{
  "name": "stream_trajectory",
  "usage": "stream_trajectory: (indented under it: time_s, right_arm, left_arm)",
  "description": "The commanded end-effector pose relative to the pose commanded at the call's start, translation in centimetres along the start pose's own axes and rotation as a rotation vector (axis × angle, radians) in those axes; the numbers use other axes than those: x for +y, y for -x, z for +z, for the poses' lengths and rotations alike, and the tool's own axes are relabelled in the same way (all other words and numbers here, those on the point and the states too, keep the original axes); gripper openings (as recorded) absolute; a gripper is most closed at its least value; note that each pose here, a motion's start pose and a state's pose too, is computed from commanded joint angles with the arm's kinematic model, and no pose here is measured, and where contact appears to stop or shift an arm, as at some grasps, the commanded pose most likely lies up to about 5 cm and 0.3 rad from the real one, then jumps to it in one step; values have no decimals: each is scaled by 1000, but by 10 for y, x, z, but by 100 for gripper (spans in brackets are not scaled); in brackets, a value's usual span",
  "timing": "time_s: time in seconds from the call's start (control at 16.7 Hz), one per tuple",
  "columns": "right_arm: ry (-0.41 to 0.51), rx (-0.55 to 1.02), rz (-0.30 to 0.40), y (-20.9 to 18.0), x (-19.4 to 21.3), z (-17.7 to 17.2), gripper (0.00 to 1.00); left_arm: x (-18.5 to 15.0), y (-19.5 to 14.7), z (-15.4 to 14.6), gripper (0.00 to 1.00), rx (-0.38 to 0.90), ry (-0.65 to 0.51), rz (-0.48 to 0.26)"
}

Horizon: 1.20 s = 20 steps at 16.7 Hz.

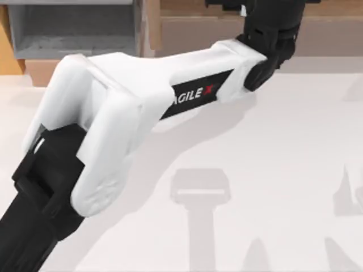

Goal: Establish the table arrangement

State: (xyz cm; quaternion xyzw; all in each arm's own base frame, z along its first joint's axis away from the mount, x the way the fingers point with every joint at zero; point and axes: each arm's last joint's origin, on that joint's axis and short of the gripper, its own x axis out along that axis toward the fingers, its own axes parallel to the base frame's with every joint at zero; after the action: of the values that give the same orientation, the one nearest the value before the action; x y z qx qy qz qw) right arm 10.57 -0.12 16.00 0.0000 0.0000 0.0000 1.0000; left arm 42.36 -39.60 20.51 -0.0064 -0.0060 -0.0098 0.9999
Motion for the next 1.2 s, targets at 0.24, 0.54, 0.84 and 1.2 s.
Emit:
stream_trajectory:
  time_s: [0.24, 0.54, 0.84, 1.2]
  right_arm:
    - [0, 0, 0, 0, 0, 0, 100]
    - [0, 0, 0, 0, 0, 0, 100]
    - [0, 0, 0, 0, 0, 0, 100]
    - [0, 0, 0, 0, 0, 0, 100]
  left_arm:
    - [0, 17, 9, 0, -2, 1, 0]
    - [0, 39, 15, 0, 0, 0, -1]
    - [2, 38, 15, 0, 4, -15, -6]
    - [17, 75, 38, 0, 39, -286, -236]
